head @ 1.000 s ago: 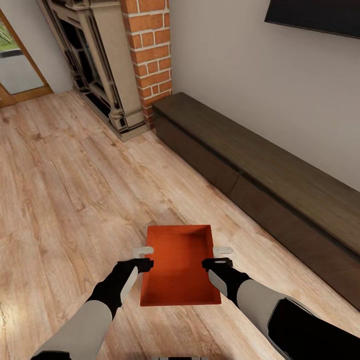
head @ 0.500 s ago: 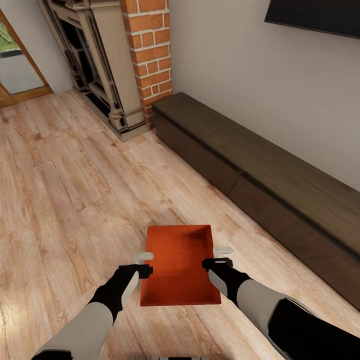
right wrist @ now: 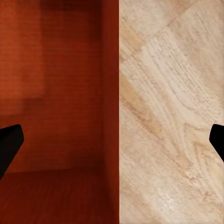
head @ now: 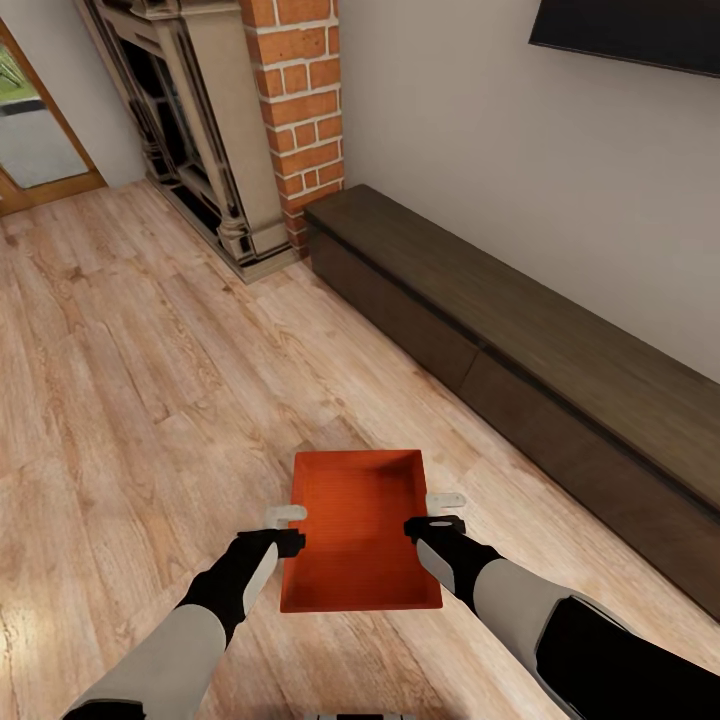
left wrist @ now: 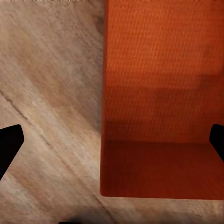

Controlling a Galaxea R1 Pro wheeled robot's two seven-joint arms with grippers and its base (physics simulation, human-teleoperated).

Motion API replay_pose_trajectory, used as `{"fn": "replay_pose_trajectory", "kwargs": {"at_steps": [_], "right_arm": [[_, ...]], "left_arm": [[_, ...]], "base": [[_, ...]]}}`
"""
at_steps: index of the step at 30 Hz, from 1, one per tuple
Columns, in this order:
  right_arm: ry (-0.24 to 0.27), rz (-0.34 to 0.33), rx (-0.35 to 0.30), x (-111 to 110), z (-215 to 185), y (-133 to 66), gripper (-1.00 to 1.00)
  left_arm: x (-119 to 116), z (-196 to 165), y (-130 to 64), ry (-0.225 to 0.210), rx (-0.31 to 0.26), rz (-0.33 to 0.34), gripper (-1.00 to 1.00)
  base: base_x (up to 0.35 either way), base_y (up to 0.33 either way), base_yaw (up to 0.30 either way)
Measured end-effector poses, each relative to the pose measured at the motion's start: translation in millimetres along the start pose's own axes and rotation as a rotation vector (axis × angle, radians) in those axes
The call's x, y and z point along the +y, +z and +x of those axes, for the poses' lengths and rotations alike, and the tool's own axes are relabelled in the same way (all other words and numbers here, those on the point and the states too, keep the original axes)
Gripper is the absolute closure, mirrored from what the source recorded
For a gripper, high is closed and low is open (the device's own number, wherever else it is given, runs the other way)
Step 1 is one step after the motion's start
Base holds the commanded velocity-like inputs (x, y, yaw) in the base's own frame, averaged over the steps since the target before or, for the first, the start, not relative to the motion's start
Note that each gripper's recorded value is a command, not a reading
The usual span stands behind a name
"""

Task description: Move the two storage containers from the living room to the garage. In the garage, place one container on the floor and stack the other container on top of it (either order is fine).

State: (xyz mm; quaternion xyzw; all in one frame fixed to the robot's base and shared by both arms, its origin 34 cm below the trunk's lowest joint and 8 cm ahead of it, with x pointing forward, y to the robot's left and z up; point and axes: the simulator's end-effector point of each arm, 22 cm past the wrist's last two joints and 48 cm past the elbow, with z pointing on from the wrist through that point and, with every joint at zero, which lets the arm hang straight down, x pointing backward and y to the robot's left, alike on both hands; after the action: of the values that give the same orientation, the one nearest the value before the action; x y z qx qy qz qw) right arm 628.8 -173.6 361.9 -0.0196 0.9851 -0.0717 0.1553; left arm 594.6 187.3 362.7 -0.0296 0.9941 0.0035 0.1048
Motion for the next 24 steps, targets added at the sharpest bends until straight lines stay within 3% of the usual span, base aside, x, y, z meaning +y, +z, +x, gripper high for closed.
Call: {"fn": "replay_pose_trajectory", "kwargs": {"at_steps": [24], "right_arm": [[-0.001,0.000,0.000,0.0,-0.1,0.0,-1.00]], "left_arm": [[-1.2,-5.2,-1.0,0.000,-0.016,0.000,-1.00]], "base": [[0.000,0.000,0.000]]}}
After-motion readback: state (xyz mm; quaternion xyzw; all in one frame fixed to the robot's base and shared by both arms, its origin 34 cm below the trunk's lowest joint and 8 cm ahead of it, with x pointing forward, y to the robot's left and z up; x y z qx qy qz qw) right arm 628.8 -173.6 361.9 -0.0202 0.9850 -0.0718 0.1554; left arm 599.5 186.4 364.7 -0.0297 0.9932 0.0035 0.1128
